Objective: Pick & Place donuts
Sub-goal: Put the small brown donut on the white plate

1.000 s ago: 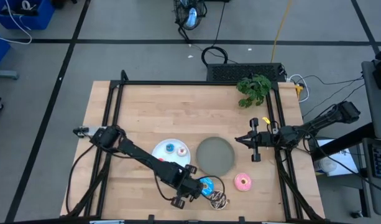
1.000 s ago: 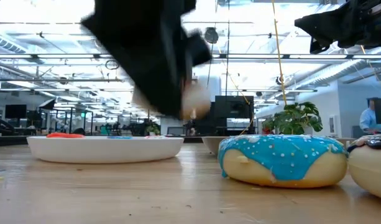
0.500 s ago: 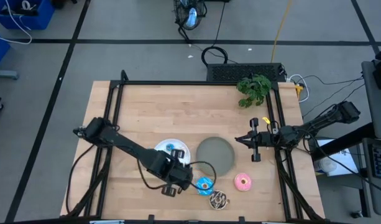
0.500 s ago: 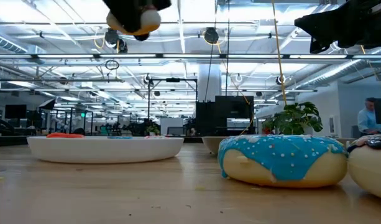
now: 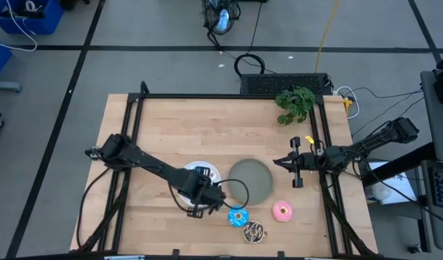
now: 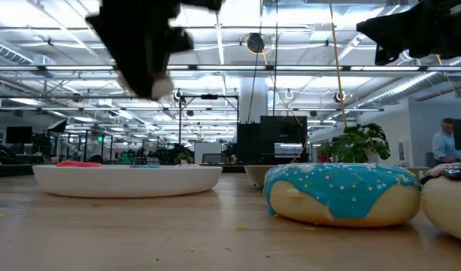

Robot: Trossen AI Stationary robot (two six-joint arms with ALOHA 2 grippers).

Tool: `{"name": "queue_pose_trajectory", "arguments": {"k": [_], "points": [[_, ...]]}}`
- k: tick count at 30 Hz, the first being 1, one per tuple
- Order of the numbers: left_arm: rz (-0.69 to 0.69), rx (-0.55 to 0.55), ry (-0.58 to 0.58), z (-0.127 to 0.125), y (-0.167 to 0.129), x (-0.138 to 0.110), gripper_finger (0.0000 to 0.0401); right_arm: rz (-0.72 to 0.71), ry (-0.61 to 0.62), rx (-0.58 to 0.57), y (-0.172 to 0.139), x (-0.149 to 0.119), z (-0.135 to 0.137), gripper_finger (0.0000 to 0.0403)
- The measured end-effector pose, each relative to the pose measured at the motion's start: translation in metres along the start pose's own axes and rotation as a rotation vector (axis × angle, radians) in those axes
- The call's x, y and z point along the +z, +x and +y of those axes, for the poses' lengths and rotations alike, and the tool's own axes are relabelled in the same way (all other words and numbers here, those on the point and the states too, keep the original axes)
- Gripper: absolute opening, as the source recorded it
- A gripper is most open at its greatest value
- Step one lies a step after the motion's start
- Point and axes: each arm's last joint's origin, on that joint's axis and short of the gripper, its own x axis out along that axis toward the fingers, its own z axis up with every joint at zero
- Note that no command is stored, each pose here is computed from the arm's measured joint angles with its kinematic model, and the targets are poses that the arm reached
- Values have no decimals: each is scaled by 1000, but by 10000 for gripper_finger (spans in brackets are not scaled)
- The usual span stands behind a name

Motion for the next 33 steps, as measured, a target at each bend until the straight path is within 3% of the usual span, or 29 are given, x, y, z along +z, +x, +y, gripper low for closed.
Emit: {"name": "queue_pose_trajectory", "arguments": {"k": [14, 27, 33], "points": [[38, -49, -107, 21, 71, -23, 88, 7, -2, 2, 0, -1, 0, 0], [3, -47, -117, 21, 75, -22, 88, 7, -3, 2, 0, -1, 0, 0], [-14, 6, -123, 22, 75, -21, 88, 7, -3, 2, 0, -1, 0, 0]]}}
